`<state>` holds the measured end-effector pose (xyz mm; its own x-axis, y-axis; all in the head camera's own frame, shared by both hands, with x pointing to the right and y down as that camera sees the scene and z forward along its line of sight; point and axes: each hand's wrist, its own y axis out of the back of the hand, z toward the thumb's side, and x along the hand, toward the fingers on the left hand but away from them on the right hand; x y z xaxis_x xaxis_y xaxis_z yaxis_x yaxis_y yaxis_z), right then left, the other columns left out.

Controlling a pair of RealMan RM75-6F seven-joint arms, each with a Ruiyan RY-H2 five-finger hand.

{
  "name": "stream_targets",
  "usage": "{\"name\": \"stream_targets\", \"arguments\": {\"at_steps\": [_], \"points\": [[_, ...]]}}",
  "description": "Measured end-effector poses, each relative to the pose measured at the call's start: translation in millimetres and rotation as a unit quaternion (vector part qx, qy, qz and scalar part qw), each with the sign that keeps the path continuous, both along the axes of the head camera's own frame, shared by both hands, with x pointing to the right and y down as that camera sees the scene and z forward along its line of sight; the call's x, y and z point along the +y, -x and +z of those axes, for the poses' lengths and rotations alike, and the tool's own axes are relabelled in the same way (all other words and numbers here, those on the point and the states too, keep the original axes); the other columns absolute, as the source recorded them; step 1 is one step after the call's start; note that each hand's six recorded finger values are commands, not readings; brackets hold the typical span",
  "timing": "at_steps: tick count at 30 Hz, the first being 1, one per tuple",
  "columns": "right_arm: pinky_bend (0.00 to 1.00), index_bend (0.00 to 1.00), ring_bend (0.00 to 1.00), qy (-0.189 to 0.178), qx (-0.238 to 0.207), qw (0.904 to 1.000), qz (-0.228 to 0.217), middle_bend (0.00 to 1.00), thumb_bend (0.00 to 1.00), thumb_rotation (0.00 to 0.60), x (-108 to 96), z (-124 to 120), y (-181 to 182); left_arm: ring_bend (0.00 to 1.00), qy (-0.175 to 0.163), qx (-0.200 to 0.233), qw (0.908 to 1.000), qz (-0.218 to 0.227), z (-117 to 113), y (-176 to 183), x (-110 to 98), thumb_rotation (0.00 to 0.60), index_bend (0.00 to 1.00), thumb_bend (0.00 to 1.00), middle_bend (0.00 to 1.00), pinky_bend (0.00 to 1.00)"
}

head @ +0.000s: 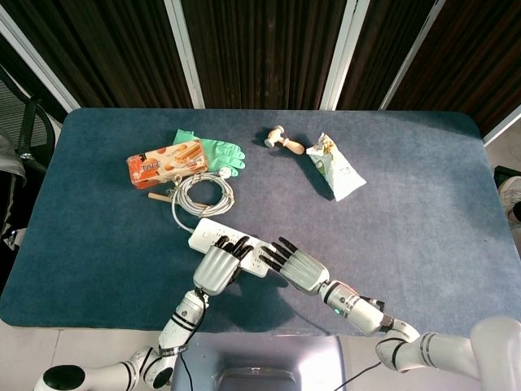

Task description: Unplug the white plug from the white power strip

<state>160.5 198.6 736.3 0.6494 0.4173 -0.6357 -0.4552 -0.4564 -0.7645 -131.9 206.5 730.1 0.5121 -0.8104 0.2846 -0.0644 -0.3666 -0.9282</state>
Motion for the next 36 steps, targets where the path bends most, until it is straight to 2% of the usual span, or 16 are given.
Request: {"name": "stream_targets", "arguments": {"at_steps": [5, 14, 20, 26, 30, 36], "points": [[0.01, 0.0, 0.0, 0.0, 0.007, 1.0, -0.005, 0.0, 0.82, 0.6, 1.8, 0.2, 0.6, 0.51, -0.01, 0.004, 0.9999, 0.0, -3.5, 0.9, 2.1, 0.6, 0.61, 0.62, 0.72, 0.36], [0.01, 0.0, 0.0, 0.002, 0.02, 0.9997, -0.011, 0.0, 0.82, 0.6, 5.9, 1.7, 1.5, 0.57, -0.025, 0.008, 0.9997, 0.001, -6.6, 0.3, 3.8, 0.6, 0.67, 0.75, 0.77, 0.41], [0.01, 0.0, 0.0, 0.002, 0.025, 0.9996, -0.011, 0.0, 0.82, 0.6, 6.8, 1.7, 3.3, 0.58, -0.038, 0.005, 0.9993, -0.001, -6.8, 4.8, 3.6, 0.6, 0.68, 0.77, 0.77, 0.43], [0.01, 0.0, 0.0, -0.004, 0.026, 0.9996, -0.006, 0.0, 0.82, 0.6, 3.5, -2.1, 2.5, 0.58, -0.074, 0.026, 0.9968, -0.009, -21.8, 5.6, -8.4, 0.6, 0.68, 0.77, 0.77, 0.44], [0.01, 0.0, 0.0, -0.011, 0.022, 0.9997, 0.0, 0.0, 0.82, 0.6, -0.6, -8.9, 0.6, 0.58, -0.101, 0.044, 0.9935, -0.026, -35.8, 14.8, -23.6, 0.6, 0.68, 0.77, 0.77, 0.44], [0.01, 0.0, 0.0, -0.031, 0.005, 0.9994, 0.017, 0.0, 0.82, 0.6, -14.1, -31.4, -9.8, 0.58, -0.103, 0.055, 0.9912, -0.062, -49.0, 44.6, -43.9, 0.6, 0.68, 0.77, 0.77, 0.44]]}}
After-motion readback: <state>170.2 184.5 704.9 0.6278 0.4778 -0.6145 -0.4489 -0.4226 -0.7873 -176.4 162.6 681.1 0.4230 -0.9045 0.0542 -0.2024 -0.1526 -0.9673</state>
